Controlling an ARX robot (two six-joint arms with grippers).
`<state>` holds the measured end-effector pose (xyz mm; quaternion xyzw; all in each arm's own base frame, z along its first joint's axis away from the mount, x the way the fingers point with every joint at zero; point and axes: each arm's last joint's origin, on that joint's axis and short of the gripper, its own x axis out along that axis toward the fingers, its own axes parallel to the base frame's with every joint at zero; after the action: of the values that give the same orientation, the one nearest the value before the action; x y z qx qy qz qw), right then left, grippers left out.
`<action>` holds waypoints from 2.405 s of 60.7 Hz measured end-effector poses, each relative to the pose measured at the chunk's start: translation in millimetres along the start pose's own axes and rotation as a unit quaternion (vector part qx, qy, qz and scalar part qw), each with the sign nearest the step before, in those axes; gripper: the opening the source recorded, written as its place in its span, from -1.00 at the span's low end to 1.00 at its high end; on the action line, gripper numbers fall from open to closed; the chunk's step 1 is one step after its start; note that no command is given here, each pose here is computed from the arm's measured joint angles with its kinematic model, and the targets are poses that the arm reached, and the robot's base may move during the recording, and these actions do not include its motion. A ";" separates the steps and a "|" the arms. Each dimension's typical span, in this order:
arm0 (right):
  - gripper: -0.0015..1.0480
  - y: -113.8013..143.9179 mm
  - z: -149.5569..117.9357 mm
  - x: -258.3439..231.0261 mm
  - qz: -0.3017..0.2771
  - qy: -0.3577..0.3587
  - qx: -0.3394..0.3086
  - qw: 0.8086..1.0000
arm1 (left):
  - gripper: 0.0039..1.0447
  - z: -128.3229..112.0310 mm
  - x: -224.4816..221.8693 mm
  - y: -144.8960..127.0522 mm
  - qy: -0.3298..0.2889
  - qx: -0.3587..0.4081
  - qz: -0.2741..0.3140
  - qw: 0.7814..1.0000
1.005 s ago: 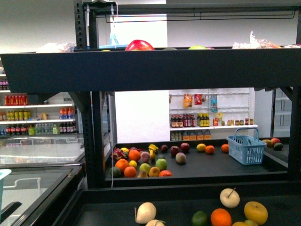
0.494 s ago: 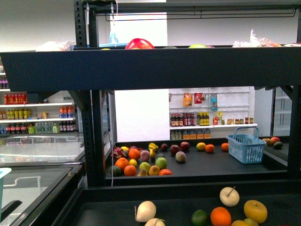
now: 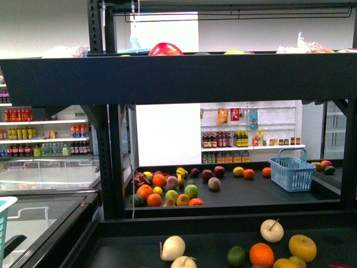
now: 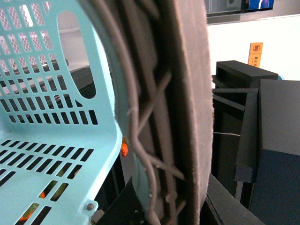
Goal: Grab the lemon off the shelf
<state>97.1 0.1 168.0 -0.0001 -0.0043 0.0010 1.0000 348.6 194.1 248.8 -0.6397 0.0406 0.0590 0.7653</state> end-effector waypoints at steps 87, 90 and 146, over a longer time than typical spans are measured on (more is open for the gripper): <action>0.86 0.0 0.0 0.0 0.000 0.000 0.000 1.000 | -0.85 -302.6 -7.2 -86.8 0.425 0.202 -0.188 0.862; 0.86 0.0 0.0 0.0 0.000 0.000 0.000 1.000 | -0.85 -309.9 -6.1 -89.3 0.430 0.202 -0.192 0.859; 0.86 25.7 -160.5 322.8 0.054 0.434 -0.024 0.899 | -0.85 -319.6 -4.1 -87.1 0.433 0.199 -0.186 0.859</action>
<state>421.2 26.5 10.3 -0.0250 0.4301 0.0543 0.9008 361.2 -135.8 277.3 -0.4299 0.2591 -0.3774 0.7782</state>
